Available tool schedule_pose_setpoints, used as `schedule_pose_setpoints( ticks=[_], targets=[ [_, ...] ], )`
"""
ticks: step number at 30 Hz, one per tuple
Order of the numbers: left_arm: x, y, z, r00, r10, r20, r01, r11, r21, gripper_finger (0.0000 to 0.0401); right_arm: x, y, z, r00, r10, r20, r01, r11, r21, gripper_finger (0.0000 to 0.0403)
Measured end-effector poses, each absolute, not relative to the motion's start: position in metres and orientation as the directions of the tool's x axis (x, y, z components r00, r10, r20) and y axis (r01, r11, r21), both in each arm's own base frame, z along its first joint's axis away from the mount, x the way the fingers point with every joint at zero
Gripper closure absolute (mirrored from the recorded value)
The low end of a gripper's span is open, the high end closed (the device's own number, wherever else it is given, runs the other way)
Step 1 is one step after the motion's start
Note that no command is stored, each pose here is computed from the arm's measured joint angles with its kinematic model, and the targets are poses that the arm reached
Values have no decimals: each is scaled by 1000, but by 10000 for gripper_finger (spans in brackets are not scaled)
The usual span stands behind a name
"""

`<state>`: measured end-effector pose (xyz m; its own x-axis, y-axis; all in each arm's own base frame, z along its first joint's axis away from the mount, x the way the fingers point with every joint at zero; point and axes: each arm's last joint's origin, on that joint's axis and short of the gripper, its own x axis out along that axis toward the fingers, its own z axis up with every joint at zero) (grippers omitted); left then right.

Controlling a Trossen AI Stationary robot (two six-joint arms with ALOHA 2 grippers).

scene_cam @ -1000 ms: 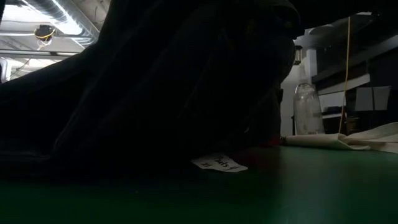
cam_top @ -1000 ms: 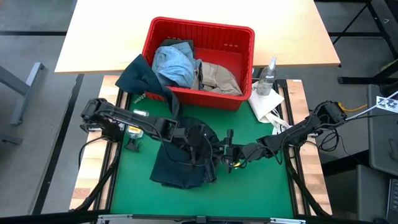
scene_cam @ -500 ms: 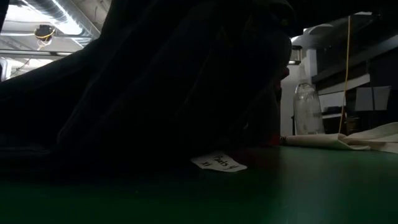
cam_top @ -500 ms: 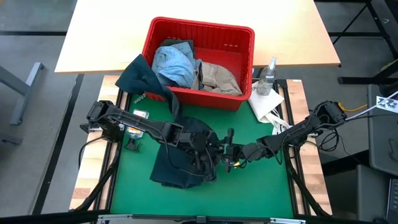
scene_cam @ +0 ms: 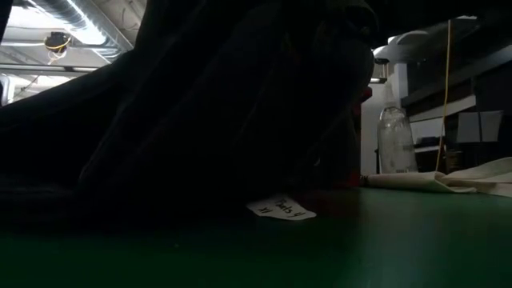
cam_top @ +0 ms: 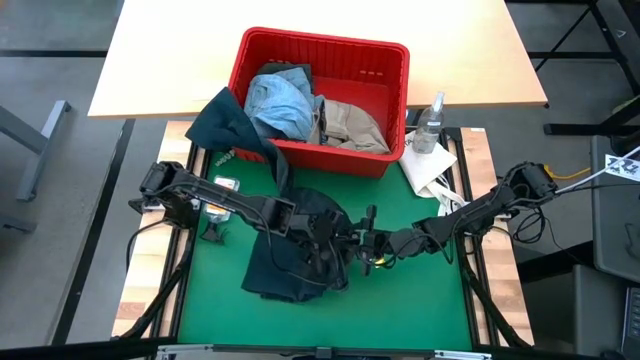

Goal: Fold laundry
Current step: Fold the dark blue jeans

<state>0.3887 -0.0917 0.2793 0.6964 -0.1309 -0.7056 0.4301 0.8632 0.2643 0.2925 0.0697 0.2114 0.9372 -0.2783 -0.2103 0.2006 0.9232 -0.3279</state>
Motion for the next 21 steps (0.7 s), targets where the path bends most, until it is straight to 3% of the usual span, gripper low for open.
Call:
schedule_pose_setpoints(
  ticks=[14,21],
  targets=[
    [383,-88,274,647,-58,-761,418,861,289,273,293,70,214,941,-283,-187,215,924,-315,217],
    [375,-84,268,567,18,-824,418,856,306,311,293,70,214,942,-277,-189,208,926,-315,217]
  ],
)
